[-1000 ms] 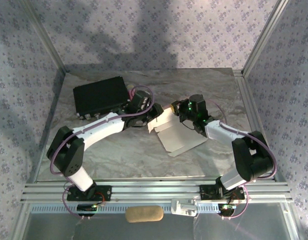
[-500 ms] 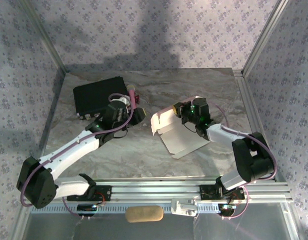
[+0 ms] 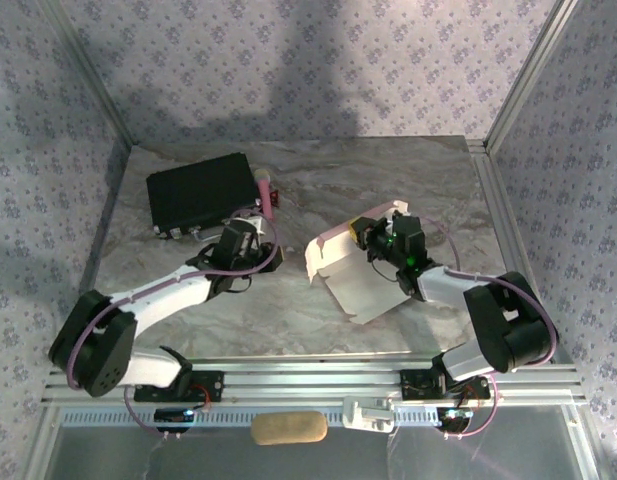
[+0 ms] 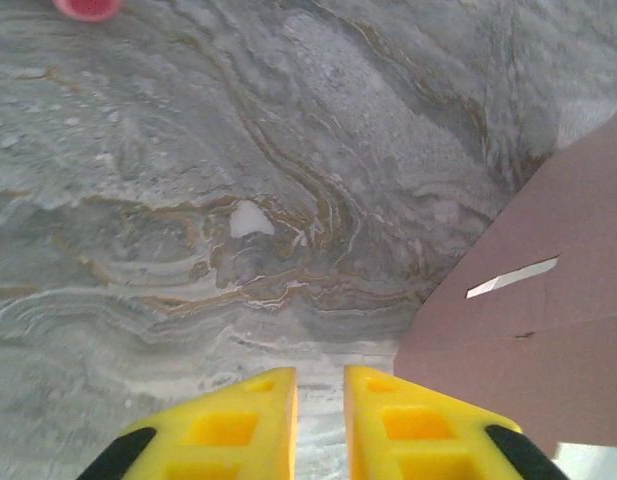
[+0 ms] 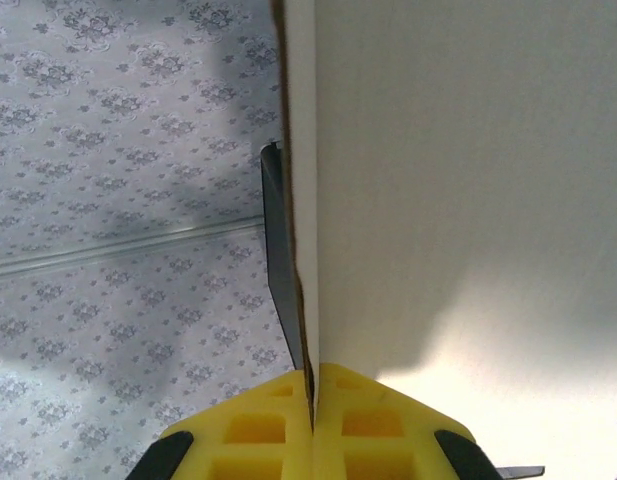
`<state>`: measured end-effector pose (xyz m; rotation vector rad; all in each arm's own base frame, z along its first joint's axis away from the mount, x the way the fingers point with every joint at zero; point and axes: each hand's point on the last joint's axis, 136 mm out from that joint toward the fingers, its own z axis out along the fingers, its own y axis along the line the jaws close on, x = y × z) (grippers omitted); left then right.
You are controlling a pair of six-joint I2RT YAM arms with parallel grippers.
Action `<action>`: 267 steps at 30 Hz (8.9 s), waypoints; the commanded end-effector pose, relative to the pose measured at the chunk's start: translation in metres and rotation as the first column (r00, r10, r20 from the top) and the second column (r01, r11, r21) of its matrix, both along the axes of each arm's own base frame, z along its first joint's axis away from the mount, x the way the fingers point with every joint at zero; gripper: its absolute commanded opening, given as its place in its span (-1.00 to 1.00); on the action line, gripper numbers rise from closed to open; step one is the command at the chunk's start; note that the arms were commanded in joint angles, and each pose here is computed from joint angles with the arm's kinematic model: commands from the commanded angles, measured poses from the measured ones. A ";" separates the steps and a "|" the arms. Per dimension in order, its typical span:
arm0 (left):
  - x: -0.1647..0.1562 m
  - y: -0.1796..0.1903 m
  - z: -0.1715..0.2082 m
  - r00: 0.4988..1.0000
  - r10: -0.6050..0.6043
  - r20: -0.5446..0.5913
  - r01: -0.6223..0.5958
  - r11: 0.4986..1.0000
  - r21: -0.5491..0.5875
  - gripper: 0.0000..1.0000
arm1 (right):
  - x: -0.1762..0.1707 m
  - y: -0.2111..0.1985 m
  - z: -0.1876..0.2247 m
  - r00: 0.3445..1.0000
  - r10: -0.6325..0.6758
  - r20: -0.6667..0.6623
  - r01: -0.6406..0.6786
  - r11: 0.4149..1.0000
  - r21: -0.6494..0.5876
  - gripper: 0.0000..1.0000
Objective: Fold the paper box
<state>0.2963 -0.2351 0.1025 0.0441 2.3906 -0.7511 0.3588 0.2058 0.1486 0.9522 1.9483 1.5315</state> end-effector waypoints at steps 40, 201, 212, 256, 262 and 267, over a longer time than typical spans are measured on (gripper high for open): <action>0.015 -0.043 0.020 0.875 -0.262 0.406 0.215 0.964 0.159 -0.47 | 0.032 0.058 0.053 0.985 0.006 0.170 -0.026 0.993 0.119 -1.00; 0.101 0.020 -0.022 0.856 0.318 0.408 -0.481 0.778 0.404 -1.00 | 0.029 0.081 -0.014 0.995 0.011 0.100 -0.025 0.991 0.135 -0.67; 0.094 0.010 0.026 0.872 0.144 0.469 -0.356 0.843 0.403 -1.00 | -0.005 0.035 0.067 0.977 0.051 0.209 -0.034 0.996 -0.086 0.53; 0.046 -0.021 0.089 0.972 0.009 0.237 -0.105 0.913 0.395 -1.00 | 0.000 -0.042 0.130 0.985 -0.018 0.171 0.071 0.949 -0.308 0.33; 0.047 -0.024 0.092 0.971 0.010 0.239 -0.107 0.913 0.394 -1.00 | -0.002 -0.034 0.126 0.986 -0.003 0.167 0.055 0.950 -0.309 0.32; 0.048 -0.029 0.091 0.972 0.003 0.235 -0.099 0.913 0.397 -1.00 | -0.004 -0.019 0.124 0.987 0.027 0.159 0.025 0.948 -0.318 0.29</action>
